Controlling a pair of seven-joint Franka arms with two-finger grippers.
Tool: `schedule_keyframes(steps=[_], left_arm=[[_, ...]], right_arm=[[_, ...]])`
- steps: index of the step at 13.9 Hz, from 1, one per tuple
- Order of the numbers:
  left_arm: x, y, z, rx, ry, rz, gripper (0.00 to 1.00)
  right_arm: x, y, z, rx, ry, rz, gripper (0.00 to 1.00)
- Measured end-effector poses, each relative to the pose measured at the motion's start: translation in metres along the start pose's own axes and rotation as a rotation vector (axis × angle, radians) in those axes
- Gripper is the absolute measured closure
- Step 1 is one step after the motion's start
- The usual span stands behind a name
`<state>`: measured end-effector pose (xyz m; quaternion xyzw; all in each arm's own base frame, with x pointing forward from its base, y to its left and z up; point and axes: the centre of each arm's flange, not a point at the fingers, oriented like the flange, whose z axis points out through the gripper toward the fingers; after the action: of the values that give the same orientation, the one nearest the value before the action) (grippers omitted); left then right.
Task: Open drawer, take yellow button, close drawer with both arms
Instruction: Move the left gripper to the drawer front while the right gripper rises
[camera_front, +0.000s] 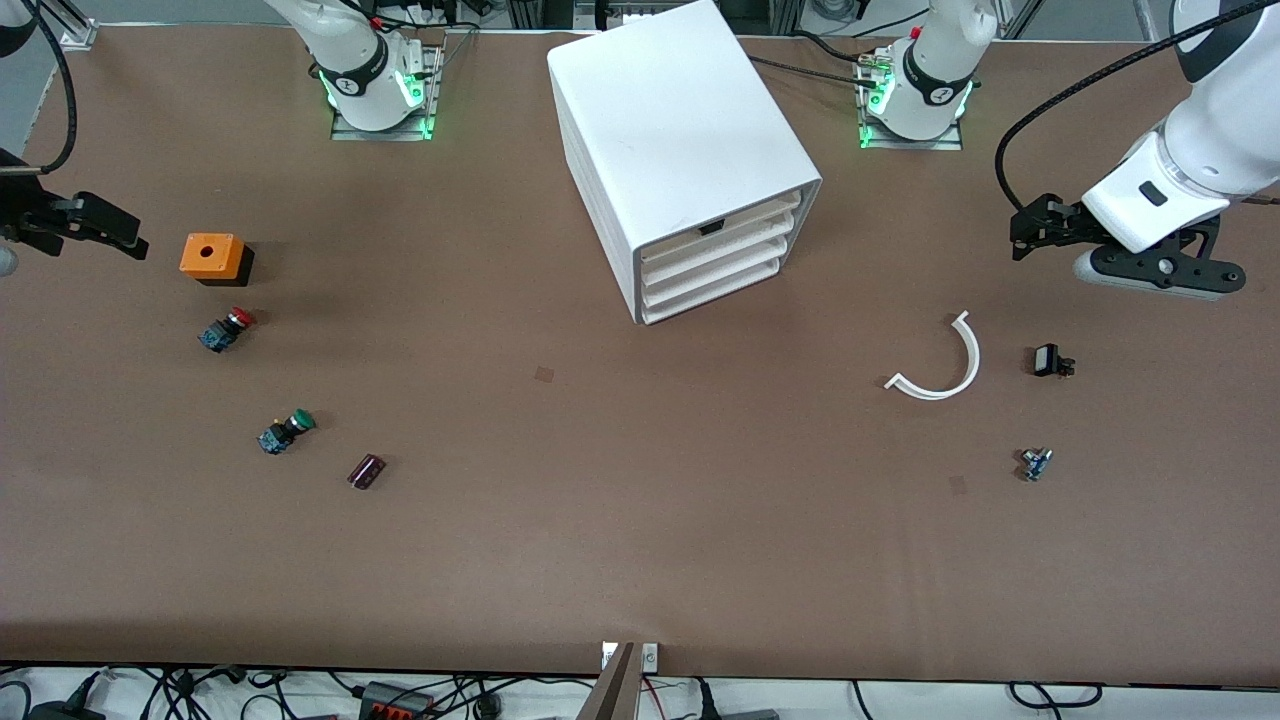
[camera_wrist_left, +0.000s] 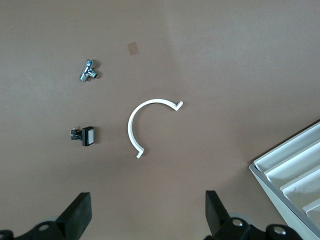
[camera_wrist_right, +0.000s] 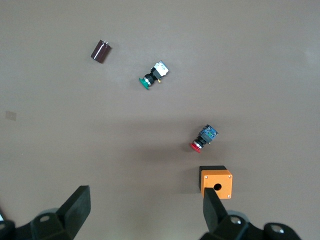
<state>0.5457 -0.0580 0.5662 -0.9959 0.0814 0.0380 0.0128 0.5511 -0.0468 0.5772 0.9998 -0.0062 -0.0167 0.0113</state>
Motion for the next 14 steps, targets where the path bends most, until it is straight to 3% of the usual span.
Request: schedule_keyframes(steps=[2, 4, 10, 14], left_arm=[[0.0, 0.002, 0.0, -0.01, -0.001, 0.0, 0.0], [-0.003, 0.008, 0.002, -0.081, -0.028, -0.004, 0.0], [-0.024, 0.043, 0.024, -0.354, -0.278, 0.033, 0.0], [0.002, 0.065, 0.077, -0.598, -0.365, 0.154, 0.0]], right_arm=[[0.004, -0.015, 0.006, 0.001, -0.01, -0.028, 0.0], [0.011, -0.039, 0.015, 0.006, -0.018, -0.068, 0.0], [0.031, -0.122, 0.032, 0.03, -0.017, -0.199, 0.0], [0.04, -0.18, 0.031, 0.034, -0.003, -0.287, 0.0]])
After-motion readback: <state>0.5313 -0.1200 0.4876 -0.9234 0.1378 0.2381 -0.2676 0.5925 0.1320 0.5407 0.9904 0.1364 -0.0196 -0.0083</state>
